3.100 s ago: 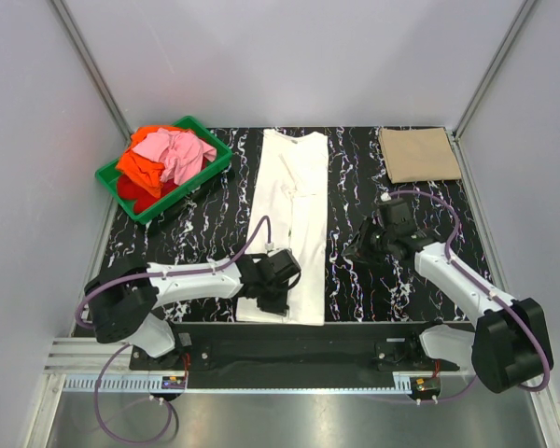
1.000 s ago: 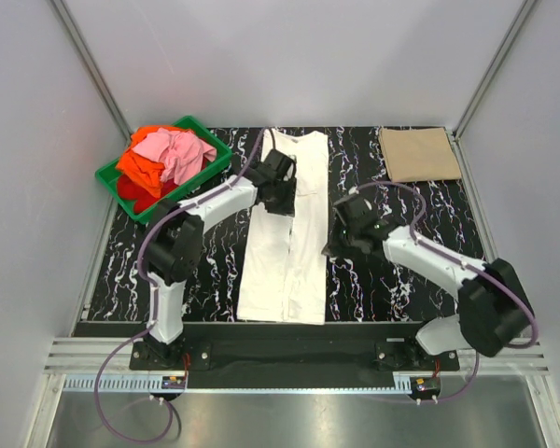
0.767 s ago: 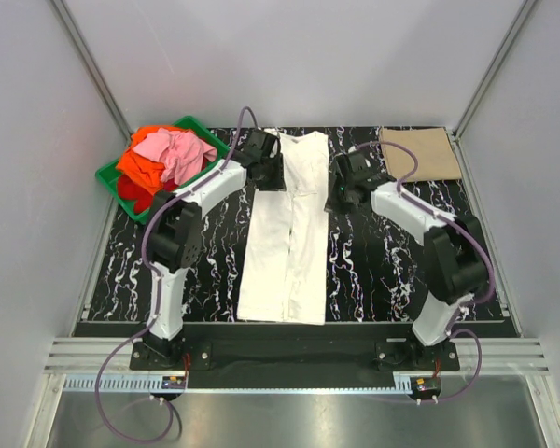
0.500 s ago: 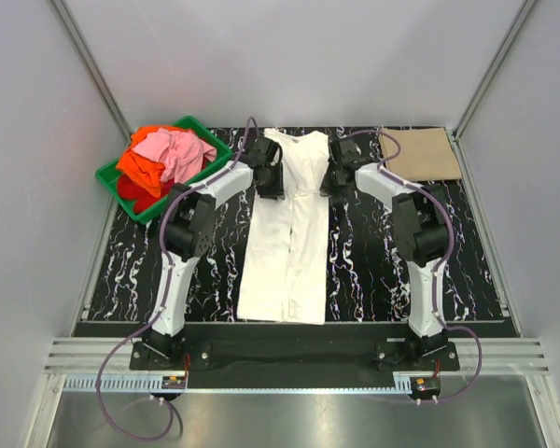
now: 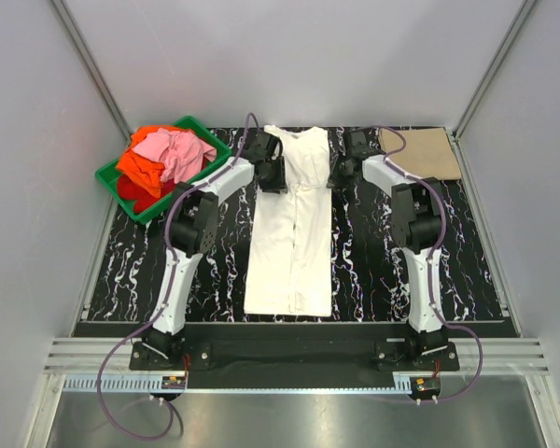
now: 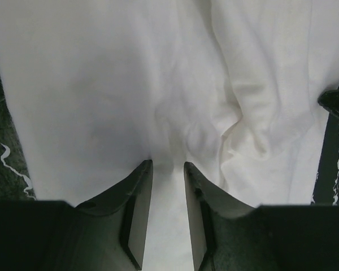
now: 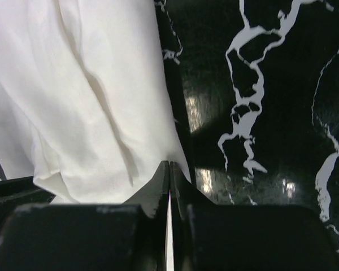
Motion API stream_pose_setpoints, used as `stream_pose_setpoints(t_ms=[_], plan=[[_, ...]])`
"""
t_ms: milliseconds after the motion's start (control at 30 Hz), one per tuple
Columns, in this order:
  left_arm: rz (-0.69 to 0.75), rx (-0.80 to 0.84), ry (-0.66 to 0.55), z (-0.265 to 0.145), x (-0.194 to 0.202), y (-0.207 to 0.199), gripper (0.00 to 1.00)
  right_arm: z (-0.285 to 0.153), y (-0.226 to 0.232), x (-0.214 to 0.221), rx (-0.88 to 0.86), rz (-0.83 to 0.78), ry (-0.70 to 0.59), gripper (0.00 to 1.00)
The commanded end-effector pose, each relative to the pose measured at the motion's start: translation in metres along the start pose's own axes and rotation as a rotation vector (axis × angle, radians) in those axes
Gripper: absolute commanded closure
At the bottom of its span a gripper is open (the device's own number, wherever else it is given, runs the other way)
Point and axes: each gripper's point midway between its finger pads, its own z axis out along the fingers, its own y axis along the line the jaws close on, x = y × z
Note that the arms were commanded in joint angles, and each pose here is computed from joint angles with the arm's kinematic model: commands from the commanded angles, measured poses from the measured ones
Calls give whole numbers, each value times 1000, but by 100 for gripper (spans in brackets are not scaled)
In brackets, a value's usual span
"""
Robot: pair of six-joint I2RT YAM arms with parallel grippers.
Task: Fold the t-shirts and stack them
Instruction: Fold the tshirt
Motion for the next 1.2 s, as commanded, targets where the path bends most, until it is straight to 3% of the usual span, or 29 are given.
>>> stream_pose_setpoints(t_ms=[0, 133, 167, 233, 300, 333, 500, 667, 800, 1167], plan=[[51, 107, -95, -72, -40, -37, 63, -50, 30, -12, -91, -38, -6, 97], [67, 173, -87, -134, -16, -48, 62, -120, 35, 11, -132, 23, 8, 90], [88, 203, -127, -167, -17, -56, 62, -120, 16, 43, -95, 45, 70, 89], [111, 220, -79, -178, 16, -54, 61, -152, 20, 65, -132, 65, 80, 90], [134, 226, -63, -200, 46, -50, 61, -156, 4, 118, -100, 57, 167, 92], [146, 231, -53, -206, 61, -53, 60, -171, 16, 141, -125, 21, 185, 93], [196, 234, 4, -230, 155, -35, 56, -195, -12, 255, -45, 14, 318, 100], [118, 189, 31, -235, 216, -4, 55, -212, -26, 313, -16, 18, 342, 100], [34, 135, 86, -222, 256, 26, 55, -210, -35, 328, 17, 6, 340, 100], [-36, 60, 144, -202, 286, 51, 54, -197, -57, 339, 108, -18, 344, 100]])
